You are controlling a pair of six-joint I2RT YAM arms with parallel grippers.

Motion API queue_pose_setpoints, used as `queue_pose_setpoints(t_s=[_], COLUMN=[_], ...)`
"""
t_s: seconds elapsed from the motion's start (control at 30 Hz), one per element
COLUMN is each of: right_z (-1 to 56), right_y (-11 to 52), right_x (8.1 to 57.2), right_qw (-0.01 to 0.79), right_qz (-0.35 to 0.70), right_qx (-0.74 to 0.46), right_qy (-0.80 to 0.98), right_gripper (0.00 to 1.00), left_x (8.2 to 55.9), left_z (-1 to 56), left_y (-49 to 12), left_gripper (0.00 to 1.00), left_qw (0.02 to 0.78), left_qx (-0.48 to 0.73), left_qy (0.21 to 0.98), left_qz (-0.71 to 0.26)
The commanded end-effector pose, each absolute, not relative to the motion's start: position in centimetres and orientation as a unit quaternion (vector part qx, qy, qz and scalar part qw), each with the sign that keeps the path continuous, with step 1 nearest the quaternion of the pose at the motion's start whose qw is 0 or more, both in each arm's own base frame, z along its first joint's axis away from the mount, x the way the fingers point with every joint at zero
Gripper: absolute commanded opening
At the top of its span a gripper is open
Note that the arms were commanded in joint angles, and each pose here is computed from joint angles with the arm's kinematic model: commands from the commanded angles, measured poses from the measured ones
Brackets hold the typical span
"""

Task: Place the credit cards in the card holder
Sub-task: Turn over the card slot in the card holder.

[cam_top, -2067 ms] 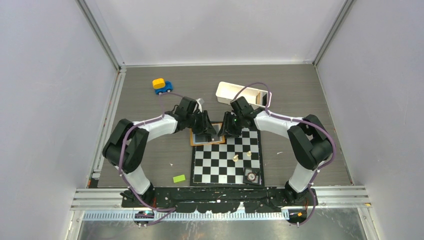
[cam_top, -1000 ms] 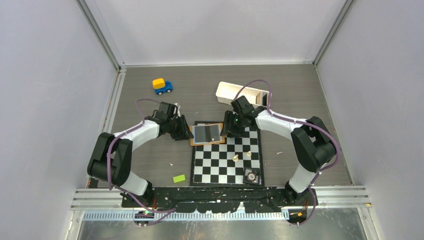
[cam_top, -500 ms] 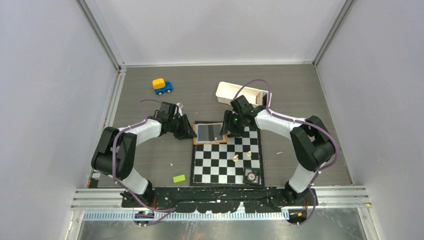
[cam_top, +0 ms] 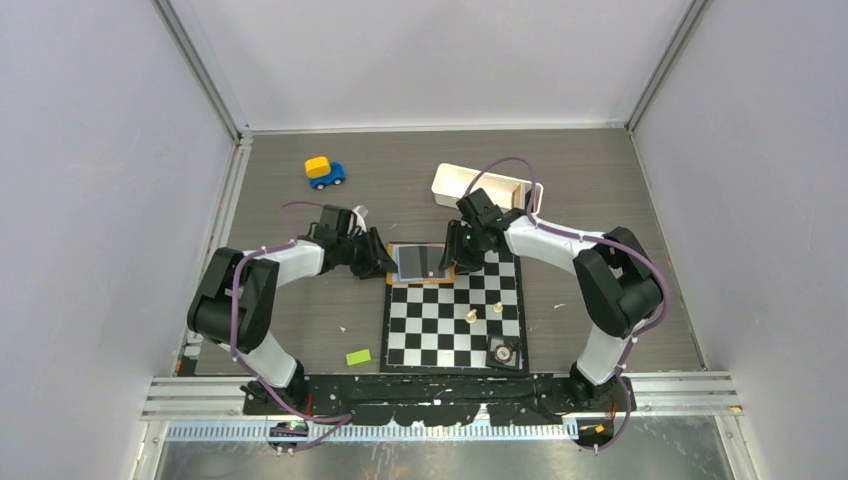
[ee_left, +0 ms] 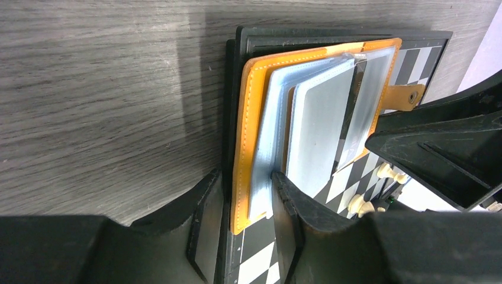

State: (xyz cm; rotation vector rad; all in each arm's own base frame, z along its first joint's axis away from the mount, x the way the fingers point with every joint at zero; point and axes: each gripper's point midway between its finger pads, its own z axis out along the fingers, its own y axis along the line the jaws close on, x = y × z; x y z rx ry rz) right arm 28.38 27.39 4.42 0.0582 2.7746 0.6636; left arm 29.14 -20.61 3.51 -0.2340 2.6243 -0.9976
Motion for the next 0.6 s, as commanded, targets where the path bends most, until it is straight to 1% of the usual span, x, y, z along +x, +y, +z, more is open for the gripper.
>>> queue_pose_setpoints(t_s=[0.0,0.13,0.3,0.37,0.47,0.57], right_z=[1.2,1.1,0.8,0.7,0.6,0.5], right_y=[28.5,29.3,29.8,30.0,30.2,30.6], right_x=[26.5,26.3,26.0,25.9,25.8,25.6], right_qw=[0.105,0.099,0.094,0.092,0.089,0.086], right_qz=[0.215,0.218,0.218,0.219,0.219,0.221], right_qx=[-0.007,-0.017,-0.023,-0.025,-0.029,-0.035], right_qy=[0.971,0.971,0.971,0.971,0.971,0.971], right_gripper=[0.44,0.4,0.37,0.36,0.36,0.36], left_x=[29.4,29.3,29.0,29.0,29.0,29.1], left_z=[4.0,4.1,4.5,5.0,6.3,8.3], left_y=[-21.1,-20.6,-19.5,-19.2,-19.1,-19.5], left_gripper=[0.38,0.38,0.33,0.27,0.12,0.04], left_qw=[0.173,0.184,0.203,0.216,0.235,0.252], left_qx=[-0.074,-0.078,-0.088,-0.09,-0.09,-0.079], left_qy=[0.912,0.914,0.918,0.916,0.91,0.898], left_qz=[-0.364,-0.352,-0.328,-0.325,-0.331,-0.351])
